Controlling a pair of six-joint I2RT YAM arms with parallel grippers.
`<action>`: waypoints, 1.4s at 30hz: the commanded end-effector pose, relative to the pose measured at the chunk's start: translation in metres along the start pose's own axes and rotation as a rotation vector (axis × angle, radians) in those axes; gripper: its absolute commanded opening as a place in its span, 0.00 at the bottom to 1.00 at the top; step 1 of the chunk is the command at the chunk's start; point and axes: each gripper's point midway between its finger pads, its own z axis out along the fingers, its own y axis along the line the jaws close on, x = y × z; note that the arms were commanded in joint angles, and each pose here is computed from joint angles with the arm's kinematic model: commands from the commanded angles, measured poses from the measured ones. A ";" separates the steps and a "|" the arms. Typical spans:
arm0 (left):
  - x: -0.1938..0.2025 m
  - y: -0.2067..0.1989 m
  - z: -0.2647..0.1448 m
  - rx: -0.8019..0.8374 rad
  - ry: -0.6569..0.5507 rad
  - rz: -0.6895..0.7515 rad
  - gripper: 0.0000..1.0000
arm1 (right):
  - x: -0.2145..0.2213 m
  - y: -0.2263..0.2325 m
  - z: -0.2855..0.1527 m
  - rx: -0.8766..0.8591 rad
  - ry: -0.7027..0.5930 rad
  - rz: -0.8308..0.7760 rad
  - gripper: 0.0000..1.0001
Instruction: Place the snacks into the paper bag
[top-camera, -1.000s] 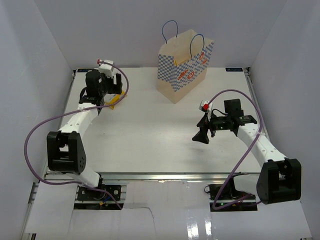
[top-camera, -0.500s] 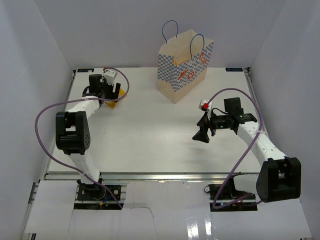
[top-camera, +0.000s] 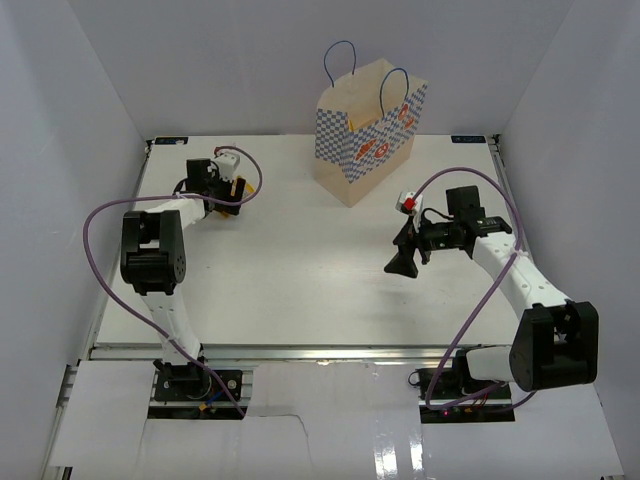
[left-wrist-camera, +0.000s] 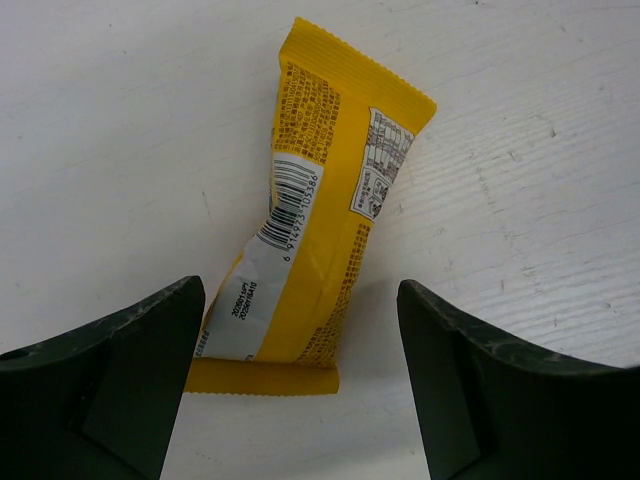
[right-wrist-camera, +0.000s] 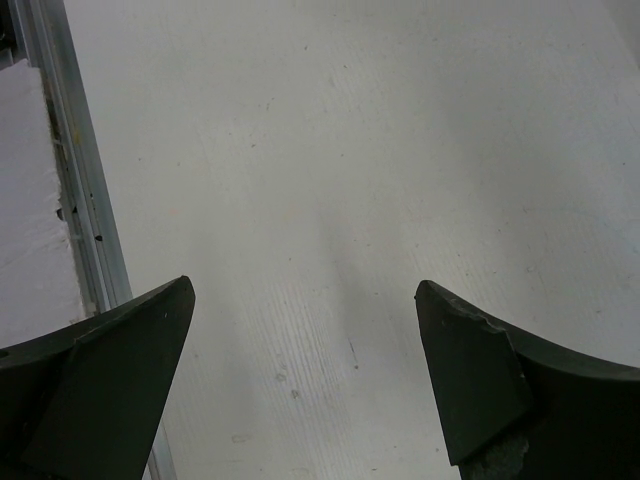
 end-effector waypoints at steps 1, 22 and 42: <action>-0.007 0.017 0.000 -0.023 -0.039 -0.030 0.88 | -0.018 -0.004 -0.005 0.004 -0.020 -0.034 0.97; -0.013 -0.052 -0.044 0.287 -0.098 -0.214 0.21 | -0.072 -0.021 0.008 0.016 -0.166 0.177 0.94; -0.036 -0.277 -0.228 0.843 -0.354 -0.352 0.24 | -0.165 0.007 0.130 0.058 -0.265 0.801 0.98</action>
